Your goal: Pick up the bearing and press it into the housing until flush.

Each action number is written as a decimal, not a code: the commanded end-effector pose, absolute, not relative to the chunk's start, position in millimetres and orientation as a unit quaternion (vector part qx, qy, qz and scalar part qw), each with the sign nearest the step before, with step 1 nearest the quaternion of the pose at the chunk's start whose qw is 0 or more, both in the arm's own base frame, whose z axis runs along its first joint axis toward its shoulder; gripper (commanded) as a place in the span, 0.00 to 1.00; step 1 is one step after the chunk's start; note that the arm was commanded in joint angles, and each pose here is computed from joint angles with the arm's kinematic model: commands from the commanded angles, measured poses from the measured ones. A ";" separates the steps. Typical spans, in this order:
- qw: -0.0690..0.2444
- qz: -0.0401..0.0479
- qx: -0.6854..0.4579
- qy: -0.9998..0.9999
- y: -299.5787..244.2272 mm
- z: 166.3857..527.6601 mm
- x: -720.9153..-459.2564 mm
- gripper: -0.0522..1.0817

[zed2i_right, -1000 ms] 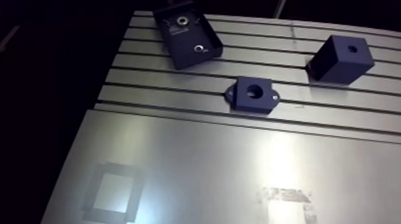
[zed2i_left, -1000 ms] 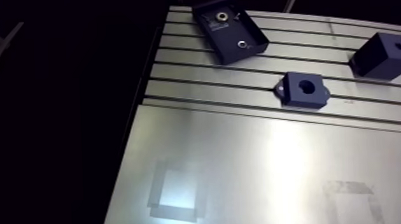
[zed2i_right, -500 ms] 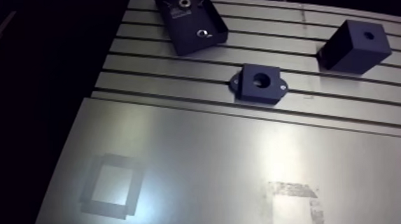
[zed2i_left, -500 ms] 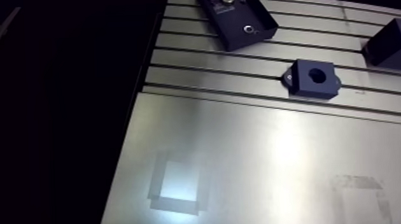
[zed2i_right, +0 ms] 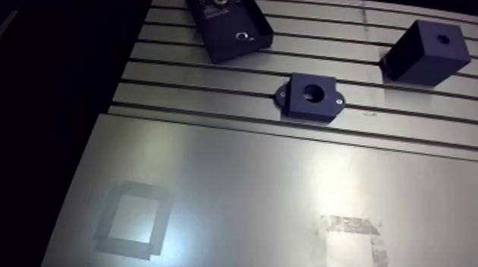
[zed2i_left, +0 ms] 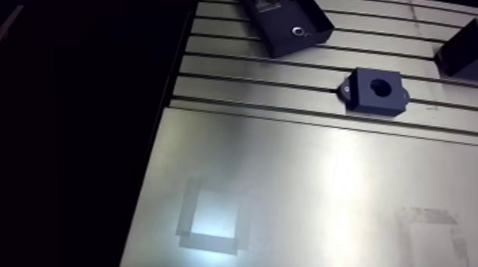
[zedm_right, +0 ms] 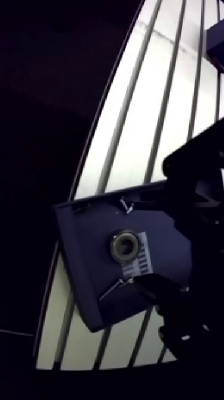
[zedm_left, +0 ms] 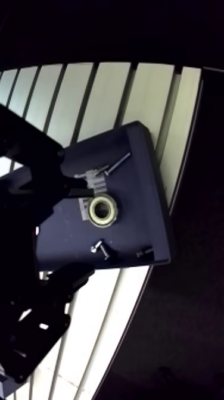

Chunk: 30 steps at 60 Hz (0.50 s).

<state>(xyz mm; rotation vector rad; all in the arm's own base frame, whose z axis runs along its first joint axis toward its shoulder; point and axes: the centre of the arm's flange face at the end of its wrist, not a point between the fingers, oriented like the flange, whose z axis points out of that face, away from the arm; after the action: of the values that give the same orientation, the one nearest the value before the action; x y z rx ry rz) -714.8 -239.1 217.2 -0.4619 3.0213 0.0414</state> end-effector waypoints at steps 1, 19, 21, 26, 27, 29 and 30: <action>0.050 0.015 -0.158 0.986 -244.3 208.7 -706.5 0.36; 0.026 0.016 -0.166 0.986 -247.6 196.9 -704.9 0.36; 0.026 0.016 -0.166 0.986 -247.6 195.9 -705.0 0.36; 0.026 0.016 -0.165 0.986 -246.6 195.4 -705.7 0.36; 0.026 0.016 -0.165 0.986 -246.5 195.5 -706.0 0.36; 0.026 0.016 -0.165 0.986 -246.5 195.5 -706.0 0.36; 0.026 0.016 -0.164 0.986 -246.5 195.5 -706.0 0.36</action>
<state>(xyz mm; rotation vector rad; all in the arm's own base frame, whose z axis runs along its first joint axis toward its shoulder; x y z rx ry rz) -705.4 -246.7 198.3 -0.5077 3.0420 0.0481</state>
